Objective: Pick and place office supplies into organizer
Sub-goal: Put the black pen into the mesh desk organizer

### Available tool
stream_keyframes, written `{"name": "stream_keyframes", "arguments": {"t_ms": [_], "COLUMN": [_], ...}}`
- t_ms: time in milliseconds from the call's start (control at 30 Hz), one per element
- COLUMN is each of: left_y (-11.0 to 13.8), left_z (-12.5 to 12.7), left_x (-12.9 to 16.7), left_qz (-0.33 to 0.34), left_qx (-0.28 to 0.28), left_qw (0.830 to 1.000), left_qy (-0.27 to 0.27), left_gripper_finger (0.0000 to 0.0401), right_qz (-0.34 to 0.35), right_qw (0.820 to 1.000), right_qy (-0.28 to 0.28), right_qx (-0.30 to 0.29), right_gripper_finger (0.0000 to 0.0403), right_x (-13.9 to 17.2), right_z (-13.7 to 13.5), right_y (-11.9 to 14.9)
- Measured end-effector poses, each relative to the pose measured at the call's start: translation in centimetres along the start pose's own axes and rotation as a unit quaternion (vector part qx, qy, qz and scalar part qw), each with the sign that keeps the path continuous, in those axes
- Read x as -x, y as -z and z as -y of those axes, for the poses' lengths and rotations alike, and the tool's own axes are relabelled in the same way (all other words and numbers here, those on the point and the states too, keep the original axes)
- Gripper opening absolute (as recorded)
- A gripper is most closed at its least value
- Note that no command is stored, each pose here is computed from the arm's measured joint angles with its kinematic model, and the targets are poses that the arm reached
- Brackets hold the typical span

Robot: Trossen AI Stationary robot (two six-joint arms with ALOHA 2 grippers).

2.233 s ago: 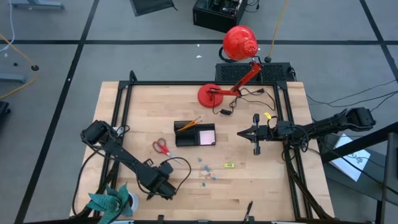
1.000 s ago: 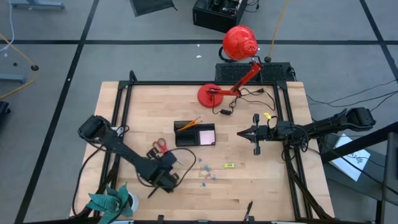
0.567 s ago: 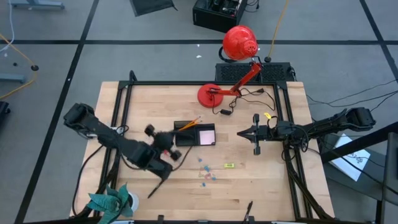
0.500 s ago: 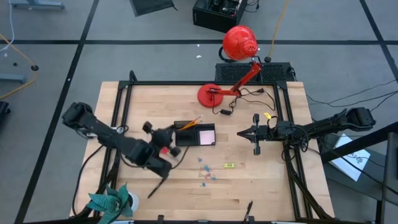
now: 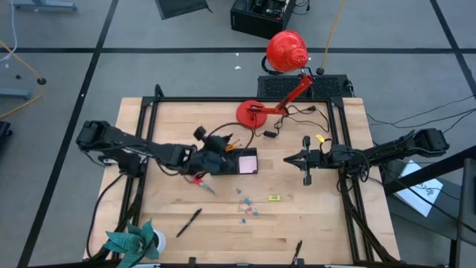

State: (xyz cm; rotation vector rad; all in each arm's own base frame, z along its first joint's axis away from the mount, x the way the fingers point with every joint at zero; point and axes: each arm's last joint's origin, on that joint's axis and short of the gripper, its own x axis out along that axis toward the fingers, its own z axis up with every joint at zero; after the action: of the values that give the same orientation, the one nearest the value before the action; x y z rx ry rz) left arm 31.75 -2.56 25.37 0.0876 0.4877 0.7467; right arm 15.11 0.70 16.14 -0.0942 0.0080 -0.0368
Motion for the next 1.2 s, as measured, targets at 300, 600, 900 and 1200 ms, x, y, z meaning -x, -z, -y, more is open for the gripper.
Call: {"name": "stream_keyframes", "arguments": {"t_ms": [300,600,900,1200], "left_y": [1.4,3.8,6.7,7.5], "left_z": [-1.8,-1.9,-2.0,-2.3], "left_x": [-3.0,-3.3,-3.4,-3.6], "left_qz": [0.012,-0.019,-0.022,-0.034], "left_qx": [0.003,0.014,0.024,0.033], "left_qw": [0.997,0.995,0.995,0.992], "left_qy": [0.078,0.092,0.099,0.114], "left_gripper_finger": [0.0030,0.0030,0.0030,0.0031], "right_qz": [-0.007,-0.002,0.009,0.016], "right_qw": [1.000,1.000,1.000,1.000], "right_qy": [-0.001,0.000,0.001,0.001], "right_qx": [0.001,0.000,-0.002,-0.003], "right_gripper_finger": [0.0009,0.0009,0.0009,0.0009], "right_x": [0.0,0.0,0.0,0.0], "right_z": [0.0,0.0,0.0,0.0], "right_y": [0.1,0.0,-0.2,-0.3]}}
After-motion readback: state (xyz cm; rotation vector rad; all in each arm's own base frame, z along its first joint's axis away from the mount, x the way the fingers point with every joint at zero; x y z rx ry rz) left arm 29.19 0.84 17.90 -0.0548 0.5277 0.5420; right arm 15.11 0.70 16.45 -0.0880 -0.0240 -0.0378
